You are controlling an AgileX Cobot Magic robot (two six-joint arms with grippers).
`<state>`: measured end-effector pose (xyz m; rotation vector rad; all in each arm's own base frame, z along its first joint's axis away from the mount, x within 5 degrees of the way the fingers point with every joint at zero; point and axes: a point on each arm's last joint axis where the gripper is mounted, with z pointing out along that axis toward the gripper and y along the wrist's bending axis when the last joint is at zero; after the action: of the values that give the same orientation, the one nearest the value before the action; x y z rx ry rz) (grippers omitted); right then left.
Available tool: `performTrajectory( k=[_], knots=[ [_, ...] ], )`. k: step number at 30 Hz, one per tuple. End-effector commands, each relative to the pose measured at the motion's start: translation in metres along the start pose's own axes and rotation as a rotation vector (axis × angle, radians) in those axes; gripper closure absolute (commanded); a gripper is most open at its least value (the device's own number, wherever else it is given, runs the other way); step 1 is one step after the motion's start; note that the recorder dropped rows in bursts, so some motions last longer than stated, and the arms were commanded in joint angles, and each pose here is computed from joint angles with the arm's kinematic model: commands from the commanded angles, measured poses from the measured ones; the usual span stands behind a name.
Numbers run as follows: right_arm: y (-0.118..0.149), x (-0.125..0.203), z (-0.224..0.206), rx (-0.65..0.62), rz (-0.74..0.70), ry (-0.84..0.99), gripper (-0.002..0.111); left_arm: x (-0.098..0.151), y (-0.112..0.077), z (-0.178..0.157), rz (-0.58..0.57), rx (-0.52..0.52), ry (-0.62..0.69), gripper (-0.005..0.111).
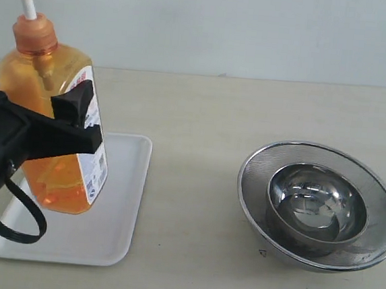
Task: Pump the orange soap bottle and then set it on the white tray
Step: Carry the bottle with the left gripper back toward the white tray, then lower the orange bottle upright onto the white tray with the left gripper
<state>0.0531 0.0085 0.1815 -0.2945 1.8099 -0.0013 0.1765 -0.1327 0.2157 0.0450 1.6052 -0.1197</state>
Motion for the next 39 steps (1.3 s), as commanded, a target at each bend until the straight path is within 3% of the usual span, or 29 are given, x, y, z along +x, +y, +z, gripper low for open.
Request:
performTrajectory(
  k=[1,3,10,17,25,36,39],
  knots=[
    [-0.001,-0.002,0.0,0.007,-0.007,-0.018,0.108,-0.012,0.018,0.007,-0.035,-0.071,-0.109,0.102],
    [-0.001,-0.002,0.0,0.007,-0.007,-0.018,0.108,-0.014,0.025,0.011,-0.096,-0.098,-0.122,0.102],
    [-0.001,-0.002,0.0,0.007,-0.005,-0.018,0.108,0.01,0.015,0.026,0.023,-0.044,-0.065,0.102],
    [-0.001,-0.002,0.0,0.007,-0.005,-0.018,0.108,0.012,0.007,0.039,0.02,-0.053,-0.063,0.102],
    [-0.001,-0.002,0.0,0.007,-0.005,-0.018,0.108,0.02,0.018,0.052,-0.018,-0.096,-0.05,0.102],
    [-0.001,-0.002,0.0,0.007,-0.005,-0.018,0.108,0.028,0.015,0.057,0.001,-0.07,-0.034,0.102],
    [-0.001,-0.002,0.0,0.007,-0.005,-0.018,0.108,0.032,0.02,0.061,-0.046,-0.086,-0.026,0.102]
  ],
)
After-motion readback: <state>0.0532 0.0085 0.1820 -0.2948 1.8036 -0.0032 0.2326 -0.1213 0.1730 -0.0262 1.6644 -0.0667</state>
